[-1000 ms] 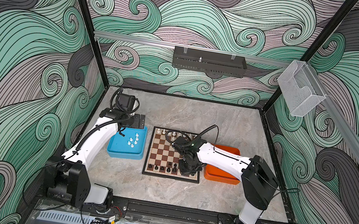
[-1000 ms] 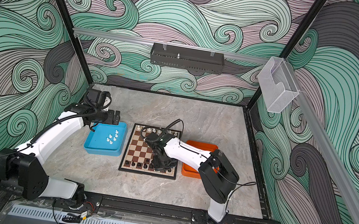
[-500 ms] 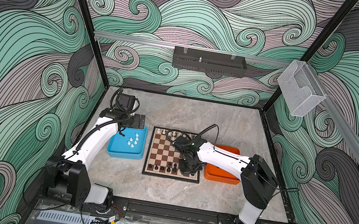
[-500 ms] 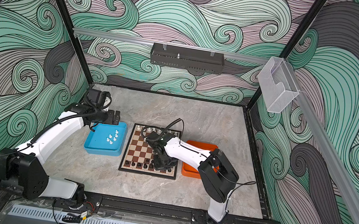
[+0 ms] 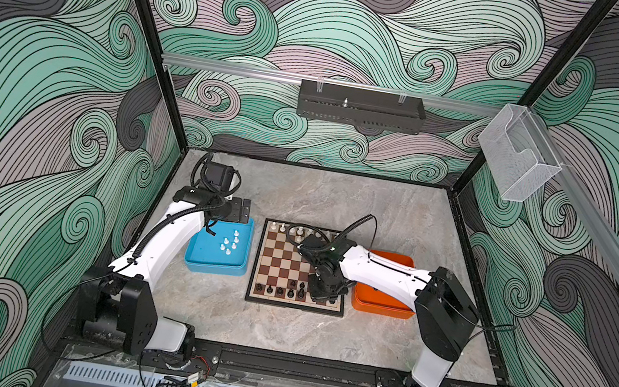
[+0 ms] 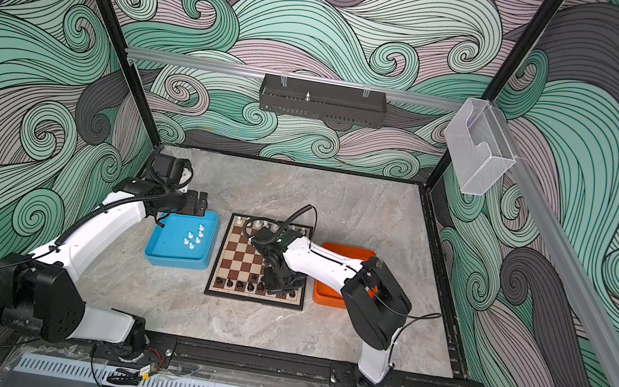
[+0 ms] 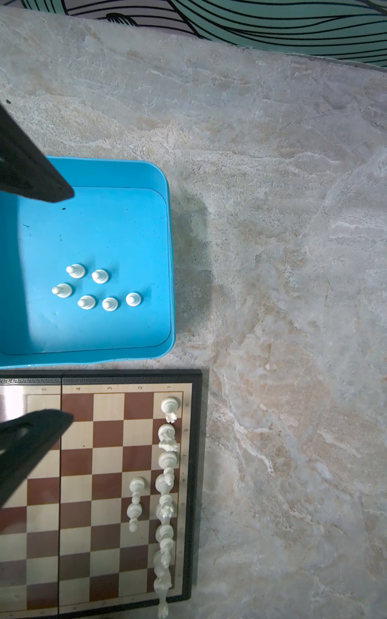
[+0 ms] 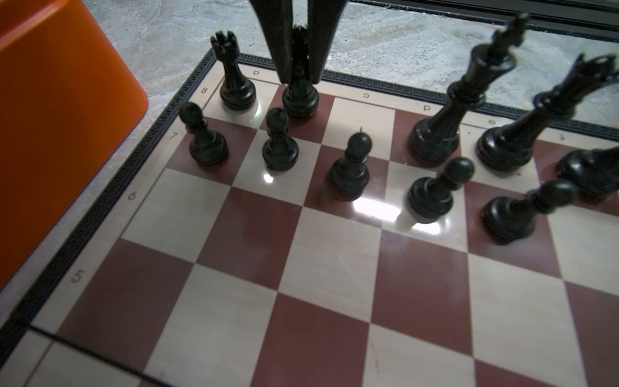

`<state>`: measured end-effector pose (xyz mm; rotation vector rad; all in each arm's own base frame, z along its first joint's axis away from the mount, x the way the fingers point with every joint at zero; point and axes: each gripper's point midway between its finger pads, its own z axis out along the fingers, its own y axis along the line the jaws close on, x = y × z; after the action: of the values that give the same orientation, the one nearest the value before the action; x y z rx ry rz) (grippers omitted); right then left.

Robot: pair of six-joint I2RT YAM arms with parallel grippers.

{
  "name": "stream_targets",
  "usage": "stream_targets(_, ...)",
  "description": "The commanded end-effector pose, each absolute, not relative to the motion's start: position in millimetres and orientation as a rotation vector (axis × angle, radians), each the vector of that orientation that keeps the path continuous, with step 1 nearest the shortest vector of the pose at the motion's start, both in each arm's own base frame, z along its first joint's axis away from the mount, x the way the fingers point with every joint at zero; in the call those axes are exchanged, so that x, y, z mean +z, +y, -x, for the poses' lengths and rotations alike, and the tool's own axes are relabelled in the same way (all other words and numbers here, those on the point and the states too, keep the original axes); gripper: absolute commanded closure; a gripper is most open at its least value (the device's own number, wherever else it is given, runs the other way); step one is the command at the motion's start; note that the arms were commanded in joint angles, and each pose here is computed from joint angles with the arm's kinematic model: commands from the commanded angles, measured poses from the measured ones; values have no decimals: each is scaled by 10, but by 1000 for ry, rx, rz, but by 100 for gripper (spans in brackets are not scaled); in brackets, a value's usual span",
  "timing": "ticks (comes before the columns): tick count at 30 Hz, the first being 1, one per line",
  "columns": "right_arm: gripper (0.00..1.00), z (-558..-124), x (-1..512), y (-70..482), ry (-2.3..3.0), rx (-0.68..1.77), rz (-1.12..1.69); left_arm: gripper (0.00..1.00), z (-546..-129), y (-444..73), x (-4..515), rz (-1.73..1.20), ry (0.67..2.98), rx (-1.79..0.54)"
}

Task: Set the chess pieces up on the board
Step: 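Lower the black pawn onto the empty square beside the other pawns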

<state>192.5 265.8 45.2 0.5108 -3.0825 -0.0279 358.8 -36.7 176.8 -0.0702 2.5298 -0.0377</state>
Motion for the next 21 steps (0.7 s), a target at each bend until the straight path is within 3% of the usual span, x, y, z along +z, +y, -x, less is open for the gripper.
stream_targets(1,92,-1958,444,2670,-3078,-26,-505,1,-3612,-344,1802,72,2532,-24)
stream_targets(21,90,-1967,424,2610,-3086,4,-479,1,-3610,-354,1797,72,2534,-33)
